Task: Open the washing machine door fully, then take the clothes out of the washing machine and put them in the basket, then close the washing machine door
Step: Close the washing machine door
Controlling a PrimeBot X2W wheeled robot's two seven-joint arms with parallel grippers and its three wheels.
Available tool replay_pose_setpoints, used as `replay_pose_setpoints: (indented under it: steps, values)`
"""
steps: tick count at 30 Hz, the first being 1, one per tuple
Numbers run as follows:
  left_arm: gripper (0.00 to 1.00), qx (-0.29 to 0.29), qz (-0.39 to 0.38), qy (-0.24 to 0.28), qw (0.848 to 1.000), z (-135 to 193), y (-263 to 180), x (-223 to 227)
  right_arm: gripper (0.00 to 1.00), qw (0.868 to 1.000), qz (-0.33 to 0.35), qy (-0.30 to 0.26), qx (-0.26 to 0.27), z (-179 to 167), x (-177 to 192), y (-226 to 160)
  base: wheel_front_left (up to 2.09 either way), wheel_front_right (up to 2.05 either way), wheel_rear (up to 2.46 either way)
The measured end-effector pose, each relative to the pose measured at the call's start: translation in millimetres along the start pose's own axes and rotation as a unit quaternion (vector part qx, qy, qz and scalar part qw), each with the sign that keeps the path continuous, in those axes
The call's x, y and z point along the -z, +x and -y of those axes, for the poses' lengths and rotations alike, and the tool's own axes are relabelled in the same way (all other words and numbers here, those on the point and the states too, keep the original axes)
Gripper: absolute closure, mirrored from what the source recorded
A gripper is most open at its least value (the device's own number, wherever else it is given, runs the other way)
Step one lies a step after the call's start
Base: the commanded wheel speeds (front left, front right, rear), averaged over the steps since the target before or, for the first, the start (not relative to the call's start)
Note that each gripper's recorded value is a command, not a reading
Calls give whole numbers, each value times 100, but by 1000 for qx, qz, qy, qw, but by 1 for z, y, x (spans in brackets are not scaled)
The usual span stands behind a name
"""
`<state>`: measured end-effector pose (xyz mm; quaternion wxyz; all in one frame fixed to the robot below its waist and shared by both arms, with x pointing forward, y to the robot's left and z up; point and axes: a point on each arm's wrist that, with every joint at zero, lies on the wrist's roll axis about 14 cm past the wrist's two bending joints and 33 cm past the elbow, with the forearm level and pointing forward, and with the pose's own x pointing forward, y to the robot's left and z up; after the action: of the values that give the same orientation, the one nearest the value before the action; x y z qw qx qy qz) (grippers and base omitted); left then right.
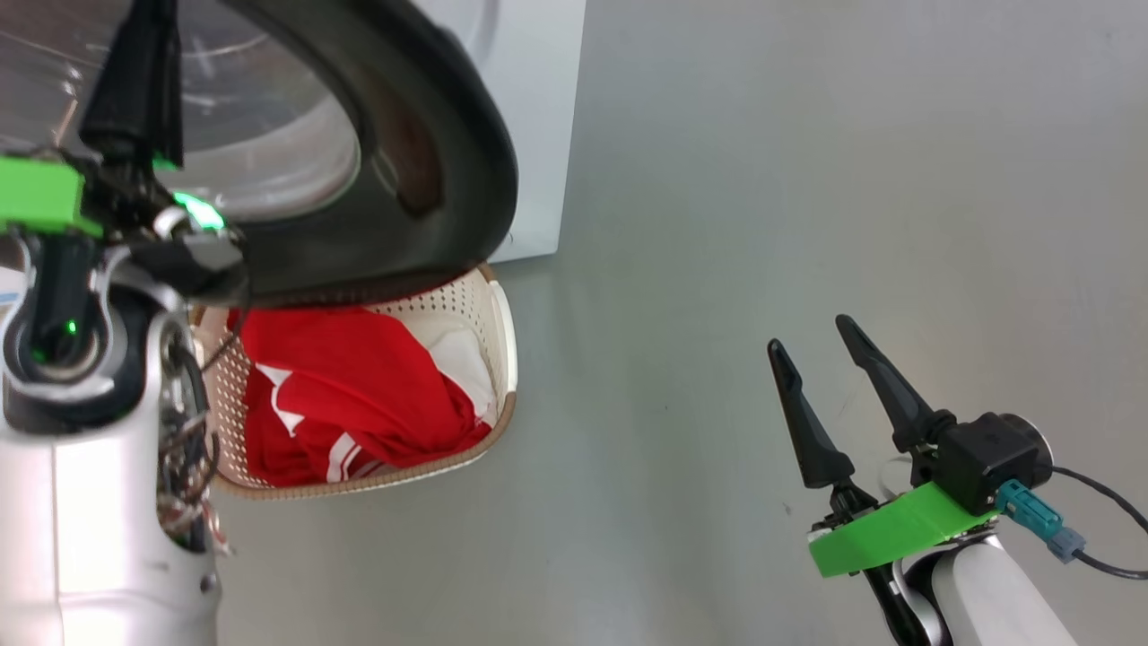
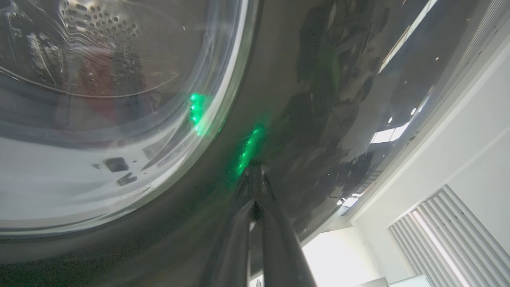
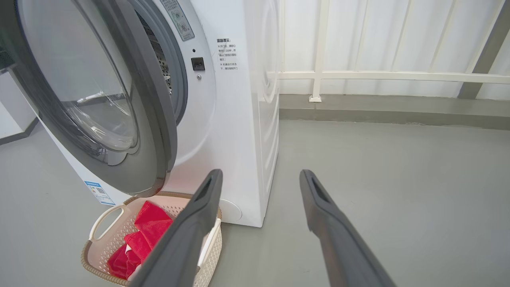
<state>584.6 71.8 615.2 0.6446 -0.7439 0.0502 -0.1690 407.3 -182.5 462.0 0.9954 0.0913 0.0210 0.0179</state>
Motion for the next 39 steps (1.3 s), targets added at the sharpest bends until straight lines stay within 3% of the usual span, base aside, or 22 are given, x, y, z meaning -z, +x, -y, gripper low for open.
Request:
replay_pose_setpoints:
  steps: [15, 16, 17, 18, 19, 25, 28, 31, 32, 36, 39]
  values:
    - [100, 10, -26, 13, 1000, -4, 21, 12, 0, 1000, -4, -2, -2, 0, 3, 8, 0, 0, 0]
    - [93, 10, -26, 13, 1000, -4, 21, 12, 0, 1000, -4, -2, -2, 0, 3, 8, 0, 0, 0]
    - [69, 10, -27, 15, 999, -3, 18, 12, 0, 1000, -1, -2, -3, -1, 2, 7, 0, 0, 0]
    - [27, 9, -27, 16, 999, -4, 15, 12, 0, 1000, 1, -1, -4, -1, 0, 7, 0, 0, 0]
    - [0, 7, -26, 18, 999, -5, 10, 11, 0, 1000, 3, -1, -5, -2, -2, 6, 0, 0, 0]
    - [0, -20, -20, 84, 996, -16, -25, 3, 0, 1000, 25, -1, -10, -6, -18, 2, 0, 0, 0]
    - [0, -38, -14, 199, 979, -22, -47, -8, 0, 1000, 29, 2, -11, -8, -21, -5, 0, 0, 0]
    - [0, -27, 21, 241, 970, -17, -69, -18, 0, 999, 32, 4, -9, -8, -24, -12, 0, 0, 0]
    - [0, -17, 33, 278, 960, -12, -76, -22, 0, 999, 36, 4, -7, -7, -26, -14, 0, 0, 0]
    - [0, 2, 68, 411, 909, 3, -103, -34, 0, 999, 46, 6, -3, -5, -33, -21, 0, 0, 0]
    - [0, 6, 68, 519, 852, 5, -126, -32, 0, 998, 58, 3, -1, -5, -41, -26, 0, 0, 0]
